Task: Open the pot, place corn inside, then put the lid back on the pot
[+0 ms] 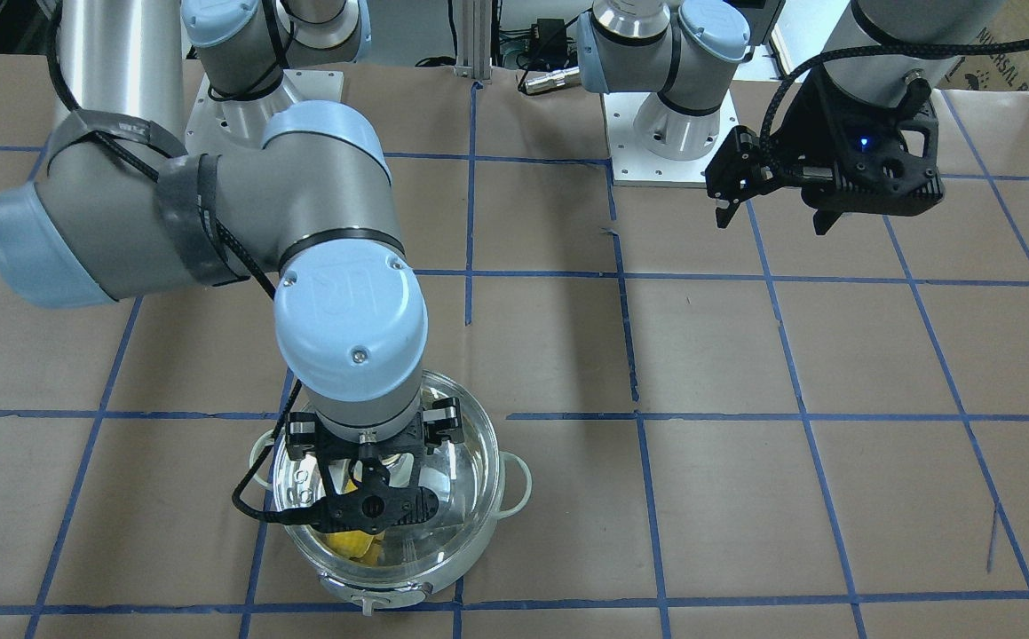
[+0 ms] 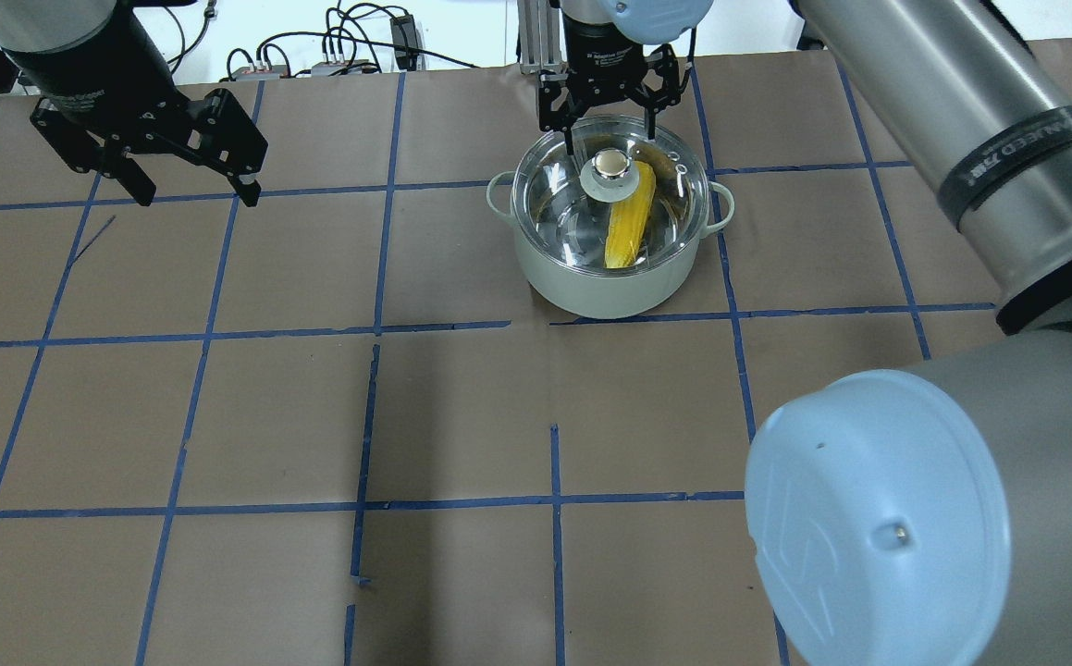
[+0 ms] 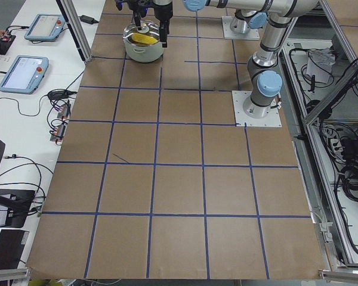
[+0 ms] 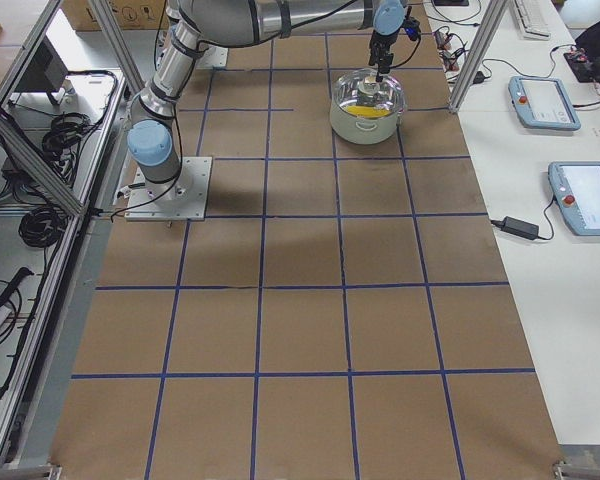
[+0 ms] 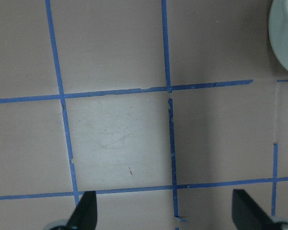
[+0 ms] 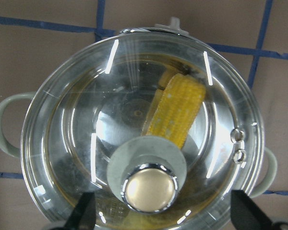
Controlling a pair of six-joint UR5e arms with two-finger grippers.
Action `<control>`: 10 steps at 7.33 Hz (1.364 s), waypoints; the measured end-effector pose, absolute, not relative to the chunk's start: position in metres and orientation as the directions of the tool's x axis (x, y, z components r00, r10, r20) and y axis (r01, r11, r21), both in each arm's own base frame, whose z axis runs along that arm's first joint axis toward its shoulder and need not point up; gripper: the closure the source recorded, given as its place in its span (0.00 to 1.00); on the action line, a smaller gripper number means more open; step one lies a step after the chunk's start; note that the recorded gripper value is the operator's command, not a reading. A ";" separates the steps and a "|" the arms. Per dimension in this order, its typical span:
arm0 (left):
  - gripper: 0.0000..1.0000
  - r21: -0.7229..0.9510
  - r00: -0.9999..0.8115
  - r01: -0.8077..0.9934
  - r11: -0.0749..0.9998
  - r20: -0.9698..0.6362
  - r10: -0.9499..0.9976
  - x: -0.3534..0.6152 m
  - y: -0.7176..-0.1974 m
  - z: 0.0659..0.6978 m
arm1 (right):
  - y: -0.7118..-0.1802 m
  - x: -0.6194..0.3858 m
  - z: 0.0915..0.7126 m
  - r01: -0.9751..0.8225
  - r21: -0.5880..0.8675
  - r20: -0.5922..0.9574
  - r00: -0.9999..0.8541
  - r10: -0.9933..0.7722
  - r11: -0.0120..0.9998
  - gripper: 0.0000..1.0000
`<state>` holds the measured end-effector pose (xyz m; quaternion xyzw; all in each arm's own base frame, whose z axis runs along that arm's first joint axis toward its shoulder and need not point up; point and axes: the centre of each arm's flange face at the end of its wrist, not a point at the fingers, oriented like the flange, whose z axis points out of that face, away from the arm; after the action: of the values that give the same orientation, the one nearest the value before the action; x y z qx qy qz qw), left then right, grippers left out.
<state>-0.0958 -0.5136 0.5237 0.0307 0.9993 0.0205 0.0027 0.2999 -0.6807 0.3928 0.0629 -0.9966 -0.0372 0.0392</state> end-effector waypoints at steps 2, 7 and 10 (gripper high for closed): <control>0.00 0.041 -0.998 0.061 0.997 -0.004 0.062 -0.096 -0.514 0.524 | -0.667 0.241 0.433 -0.140 0.108 0.068 -0.987 -0.147 0.984 0.02; 0.00 0.045 -0.998 0.063 0.997 -0.004 0.063 -0.097 -0.513 0.522 | -0.605 0.135 0.448 -0.095 0.181 0.056 -0.993 -0.106 0.979 0.02; 0.00 0.048 -0.998 0.064 0.997 -0.002 0.064 -0.097 -0.504 0.516 | -0.581 0.135 0.442 -0.097 0.104 0.051 -0.993 -0.103 0.990 0.01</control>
<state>-0.0973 -0.5040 0.5163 0.0319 0.9992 0.0239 0.0019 0.1350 -0.5813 0.4422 0.0502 -0.9971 -0.0506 0.0280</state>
